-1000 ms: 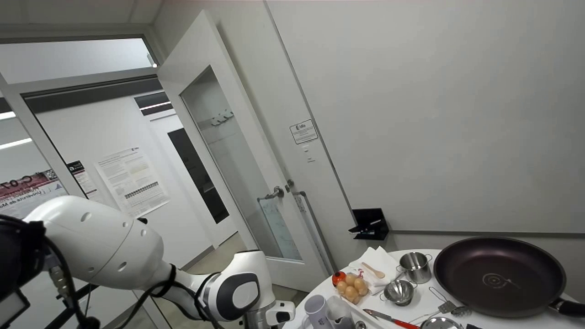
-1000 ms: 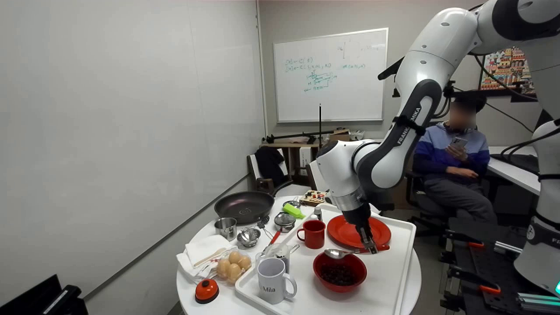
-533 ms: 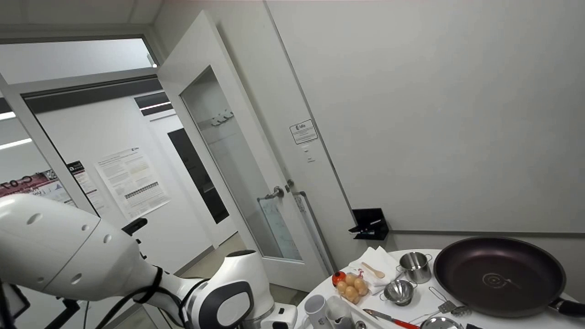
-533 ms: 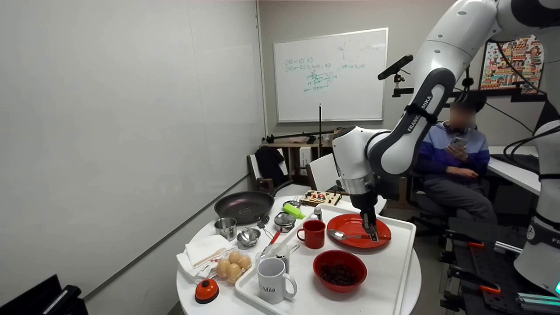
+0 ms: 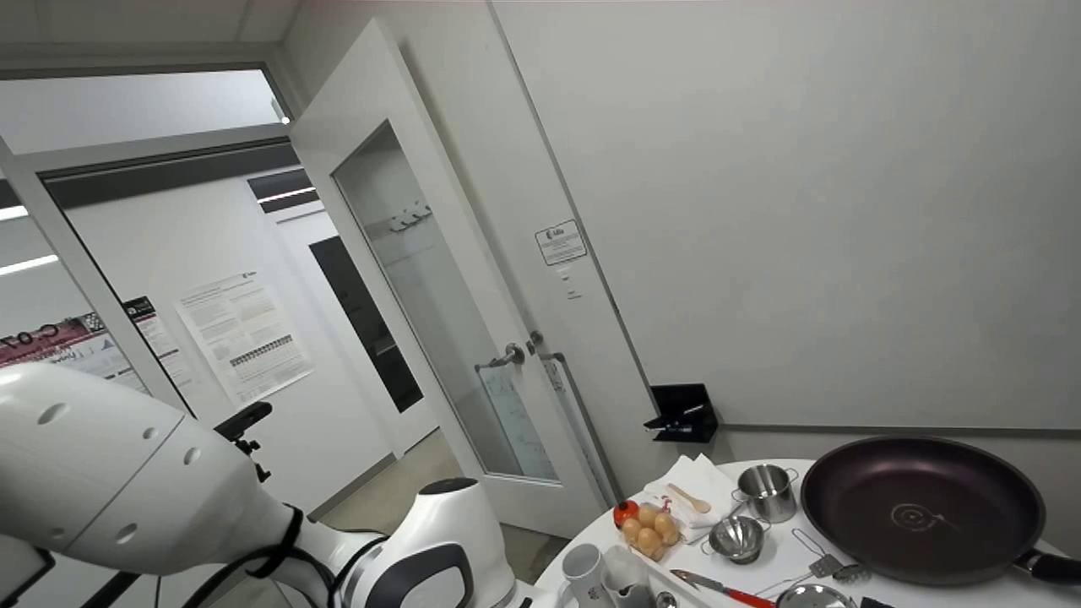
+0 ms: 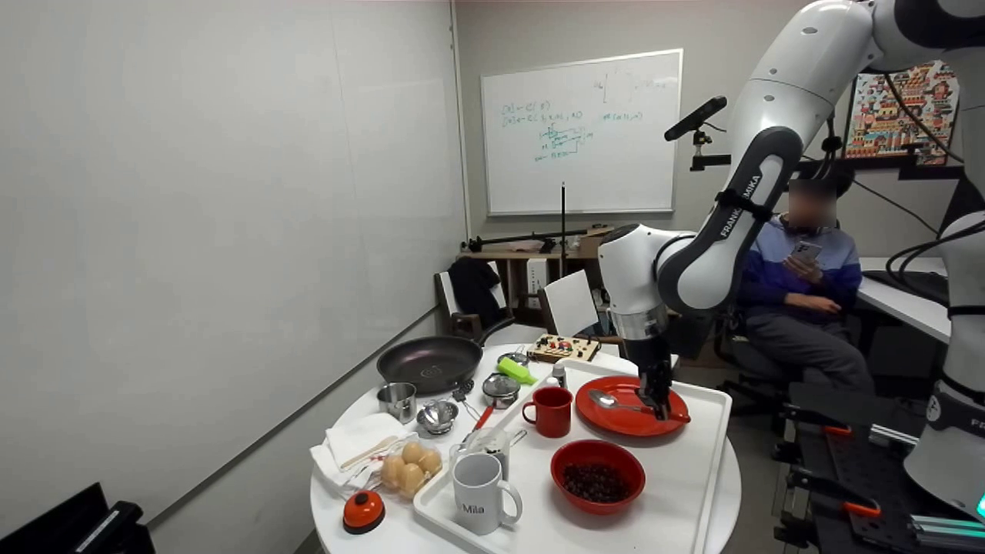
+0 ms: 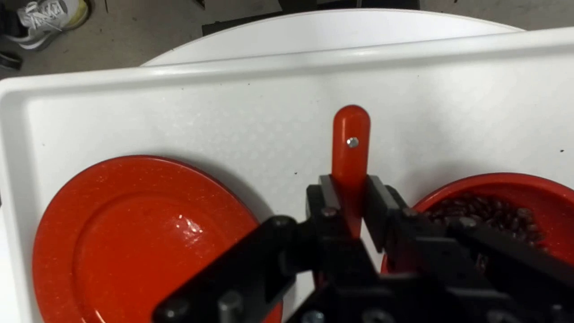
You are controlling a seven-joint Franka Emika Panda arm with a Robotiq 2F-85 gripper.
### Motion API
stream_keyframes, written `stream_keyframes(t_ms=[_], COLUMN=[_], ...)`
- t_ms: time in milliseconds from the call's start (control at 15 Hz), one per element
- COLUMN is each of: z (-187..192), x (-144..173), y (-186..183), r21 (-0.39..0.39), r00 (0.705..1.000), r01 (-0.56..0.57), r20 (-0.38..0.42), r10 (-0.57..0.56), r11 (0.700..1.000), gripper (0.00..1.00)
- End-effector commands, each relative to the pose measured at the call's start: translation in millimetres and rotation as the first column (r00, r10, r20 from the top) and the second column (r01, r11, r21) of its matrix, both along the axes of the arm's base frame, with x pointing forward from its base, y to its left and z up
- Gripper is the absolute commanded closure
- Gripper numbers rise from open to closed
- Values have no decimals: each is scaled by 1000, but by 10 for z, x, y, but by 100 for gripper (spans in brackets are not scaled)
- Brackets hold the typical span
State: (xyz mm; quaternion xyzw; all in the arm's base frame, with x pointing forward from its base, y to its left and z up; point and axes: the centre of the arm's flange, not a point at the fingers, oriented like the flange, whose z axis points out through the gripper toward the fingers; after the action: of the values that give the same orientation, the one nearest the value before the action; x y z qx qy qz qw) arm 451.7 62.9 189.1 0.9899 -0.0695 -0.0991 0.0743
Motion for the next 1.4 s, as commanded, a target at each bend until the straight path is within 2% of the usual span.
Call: stream_keyframes(t_ms=[0,267,800,1333], z=[-210,-467,-862,-1178], x=[-11,-14,7,-41], y=[9,-64,-225,-181], r21=[-26,-20,64,81], r00=[997,992,990,995], r01=[80,121,109,84], r20=[26,28,84,50], r10=[-79,-121,-114,-89], r11=[996,992,992,993], gripper=[95,95,95,95])
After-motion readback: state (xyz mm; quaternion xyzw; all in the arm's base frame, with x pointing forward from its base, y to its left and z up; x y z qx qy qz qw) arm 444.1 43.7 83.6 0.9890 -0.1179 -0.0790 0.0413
